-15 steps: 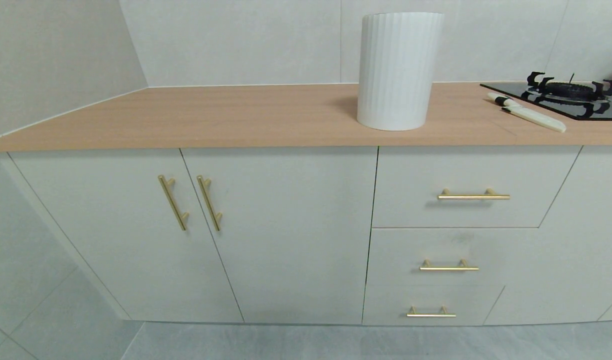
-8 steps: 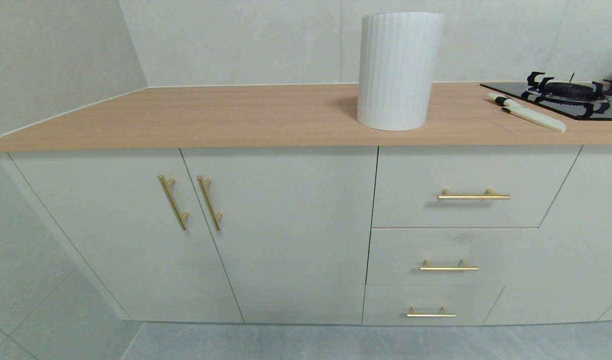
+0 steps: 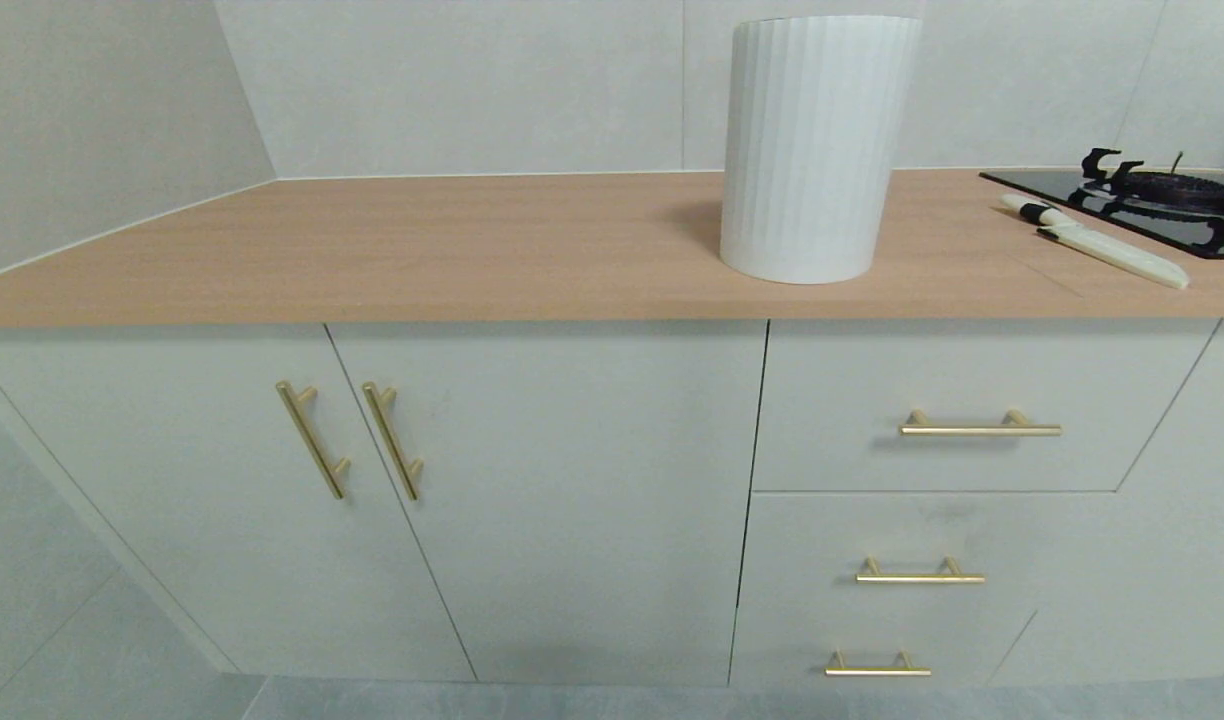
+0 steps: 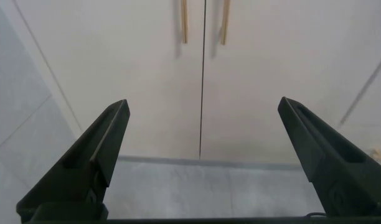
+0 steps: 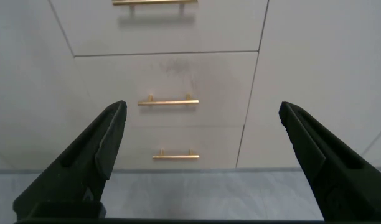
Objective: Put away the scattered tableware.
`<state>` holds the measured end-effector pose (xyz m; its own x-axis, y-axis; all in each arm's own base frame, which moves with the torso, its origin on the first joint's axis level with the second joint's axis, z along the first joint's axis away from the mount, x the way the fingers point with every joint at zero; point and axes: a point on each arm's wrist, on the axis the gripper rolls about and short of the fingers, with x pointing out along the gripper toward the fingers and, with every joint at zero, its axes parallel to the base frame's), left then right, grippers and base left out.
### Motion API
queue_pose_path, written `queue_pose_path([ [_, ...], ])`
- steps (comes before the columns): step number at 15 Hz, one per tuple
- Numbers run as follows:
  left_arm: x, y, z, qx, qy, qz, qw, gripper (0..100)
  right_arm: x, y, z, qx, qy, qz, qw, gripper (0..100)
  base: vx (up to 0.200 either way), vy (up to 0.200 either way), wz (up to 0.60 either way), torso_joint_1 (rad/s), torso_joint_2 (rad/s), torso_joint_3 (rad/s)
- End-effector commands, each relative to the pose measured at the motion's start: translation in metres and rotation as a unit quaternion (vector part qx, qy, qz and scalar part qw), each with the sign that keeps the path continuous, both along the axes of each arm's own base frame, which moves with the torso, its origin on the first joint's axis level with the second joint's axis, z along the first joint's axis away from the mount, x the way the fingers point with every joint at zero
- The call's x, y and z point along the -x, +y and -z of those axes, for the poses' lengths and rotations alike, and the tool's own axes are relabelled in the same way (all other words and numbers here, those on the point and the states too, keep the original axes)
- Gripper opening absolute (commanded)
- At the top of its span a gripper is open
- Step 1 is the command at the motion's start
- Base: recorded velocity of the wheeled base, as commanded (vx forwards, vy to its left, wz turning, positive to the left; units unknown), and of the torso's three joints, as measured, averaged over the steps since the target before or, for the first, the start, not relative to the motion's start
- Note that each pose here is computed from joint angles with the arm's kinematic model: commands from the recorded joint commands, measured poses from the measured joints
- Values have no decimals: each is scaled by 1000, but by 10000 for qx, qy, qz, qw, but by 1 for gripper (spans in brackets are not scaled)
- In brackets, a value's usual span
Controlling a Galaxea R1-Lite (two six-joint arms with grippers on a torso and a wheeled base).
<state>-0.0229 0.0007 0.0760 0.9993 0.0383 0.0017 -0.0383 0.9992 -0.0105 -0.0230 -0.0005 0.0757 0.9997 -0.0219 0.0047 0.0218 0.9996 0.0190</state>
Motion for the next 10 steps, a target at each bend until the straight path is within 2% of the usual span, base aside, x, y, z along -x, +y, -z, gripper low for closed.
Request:
queue_pose_path([
  [1,0,0,0,2,1,-8,10000,100,0,0,0,3,8,-2,10000,100,200,0,0,-7,2,2],
  [2,0,0,0,9,-7,-8,10000,100,0,0,0,3,16,-2,10000,100,200,0,0,2,7,2],
  [8,0,0,0,9,0,-8,10000,100,0,0,0,3,8,-2,10000,100,0,0,0,0,0,0],
  [10,0,0,0,9,-7,-8,10000,100,0,0,0,-5,16,-10,10000,100,0,0,-600,0,2,2],
])
